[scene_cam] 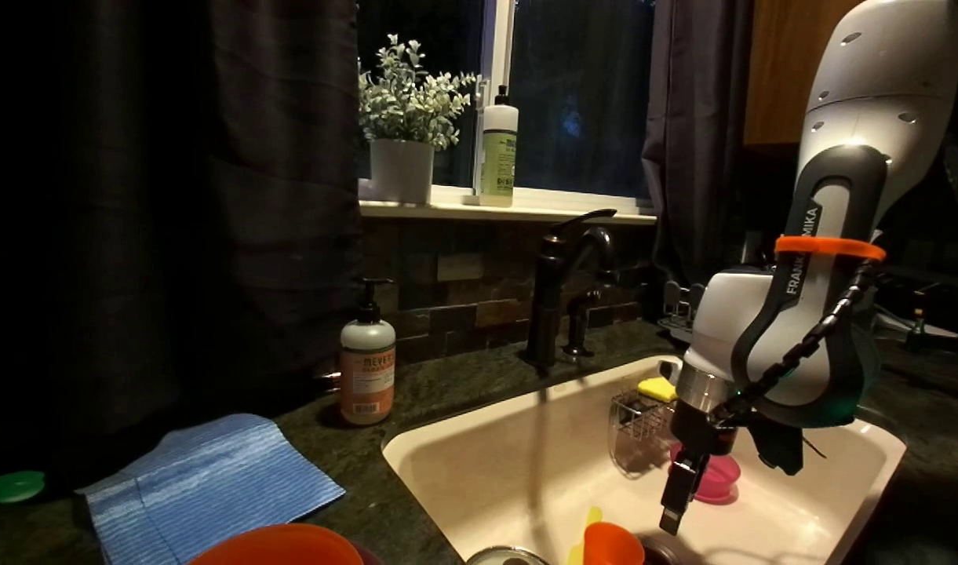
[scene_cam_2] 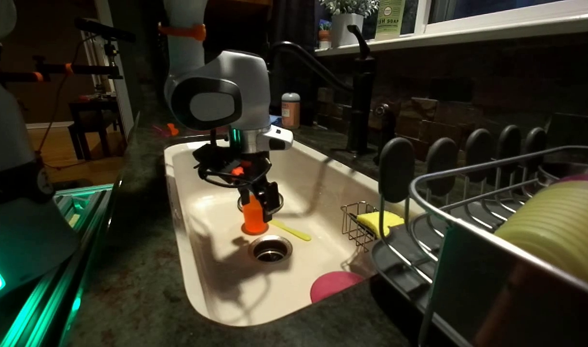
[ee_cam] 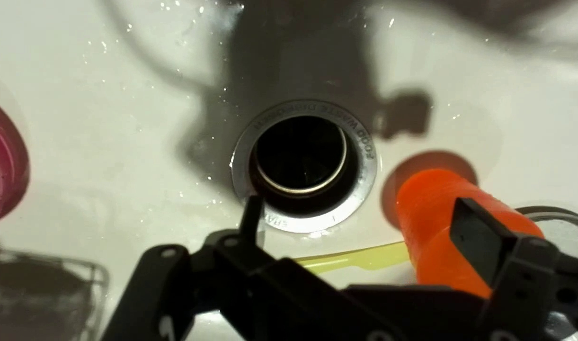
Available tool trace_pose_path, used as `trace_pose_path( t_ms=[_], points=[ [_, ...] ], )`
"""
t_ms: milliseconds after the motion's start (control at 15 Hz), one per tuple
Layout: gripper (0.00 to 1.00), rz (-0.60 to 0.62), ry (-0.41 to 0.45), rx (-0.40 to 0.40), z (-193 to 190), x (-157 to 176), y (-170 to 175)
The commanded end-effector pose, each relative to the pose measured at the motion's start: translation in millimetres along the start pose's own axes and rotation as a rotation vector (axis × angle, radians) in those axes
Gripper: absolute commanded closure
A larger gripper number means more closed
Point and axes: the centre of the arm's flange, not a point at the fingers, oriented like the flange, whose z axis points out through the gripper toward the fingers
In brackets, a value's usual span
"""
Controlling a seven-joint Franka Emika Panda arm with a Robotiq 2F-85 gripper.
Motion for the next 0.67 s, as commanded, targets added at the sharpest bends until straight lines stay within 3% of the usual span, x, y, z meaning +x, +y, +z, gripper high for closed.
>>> trace_pose_path(
  t_ms=[0,600],
  points=[
    [0.00,0.028,0.040,0.002,12.0,2.6,2.0],
    [0.00,0.070,0.074,0.044,27.0,20.8,-6.1]
  ],
)
